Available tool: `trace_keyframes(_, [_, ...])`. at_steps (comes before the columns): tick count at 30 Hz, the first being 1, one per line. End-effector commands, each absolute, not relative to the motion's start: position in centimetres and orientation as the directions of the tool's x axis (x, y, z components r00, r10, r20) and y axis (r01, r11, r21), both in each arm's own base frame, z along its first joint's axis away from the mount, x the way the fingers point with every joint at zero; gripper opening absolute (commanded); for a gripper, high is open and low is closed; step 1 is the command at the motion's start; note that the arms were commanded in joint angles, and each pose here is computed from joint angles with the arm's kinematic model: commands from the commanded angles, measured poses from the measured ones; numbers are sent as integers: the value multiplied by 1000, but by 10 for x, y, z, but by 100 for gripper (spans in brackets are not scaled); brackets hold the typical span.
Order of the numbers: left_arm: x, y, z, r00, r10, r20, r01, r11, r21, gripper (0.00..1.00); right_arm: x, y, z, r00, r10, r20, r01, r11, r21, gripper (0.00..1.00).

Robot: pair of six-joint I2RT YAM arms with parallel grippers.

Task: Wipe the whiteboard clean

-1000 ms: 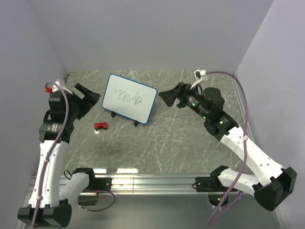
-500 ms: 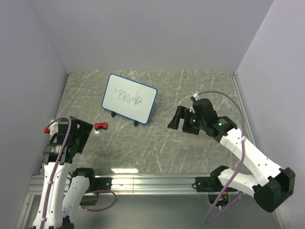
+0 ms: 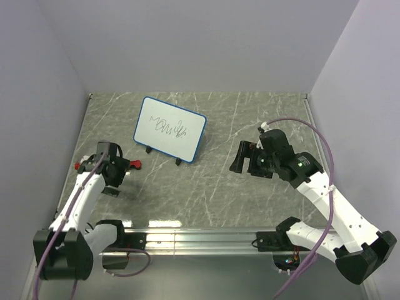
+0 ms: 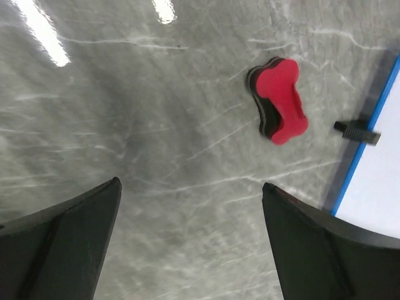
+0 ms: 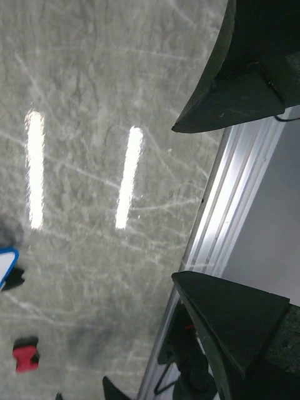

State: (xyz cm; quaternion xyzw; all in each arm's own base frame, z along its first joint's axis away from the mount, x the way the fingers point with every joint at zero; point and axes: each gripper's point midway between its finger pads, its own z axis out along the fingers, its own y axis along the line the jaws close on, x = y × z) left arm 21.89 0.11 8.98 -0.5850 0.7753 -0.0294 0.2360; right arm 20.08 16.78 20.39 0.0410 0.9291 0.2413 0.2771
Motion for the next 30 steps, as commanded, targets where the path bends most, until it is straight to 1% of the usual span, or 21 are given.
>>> trace_keyframes(1, [254,-4,99,84,-974,-210,-900,16,-435,99,201,153,206,-832,191,-521,-44,913,406,97])
trace_keyframes(2, [258,-4,98,107,-974,-199,-900,-10,-436,99,201,152,205,-833,189,-519,-43,915,402,97])
trace_keyframes(5, [275,-7,91,123,-975,-186,-907,-35,-419,99,202,151,207,-832,192,-521,-37,918,396,97])
trace_keyframes(12, [317,-6,82,118,-971,-208,-935,-39,-352,99,203,142,208,-824,183,-536,-23,935,354,97])
trace_keyframes(15, [322,-5,74,121,-968,-220,-950,-48,-307,99,205,139,207,-819,184,-544,-12,942,337,96])
trace_keyframes(20, [324,-10,57,108,-972,-210,-968,-54,-245,100,209,137,205,-817,174,-549,-10,949,316,96])
trace_keyframes(24, [323,-19,45,68,-971,-227,-982,-25,-189,99,214,136,204,-813,167,-558,-10,954,299,96])
trace_keyframes(30, [326,-24,33,60,-974,-217,-984,-20,-179,99,219,136,202,-814,144,-563,-22,960,279,97])
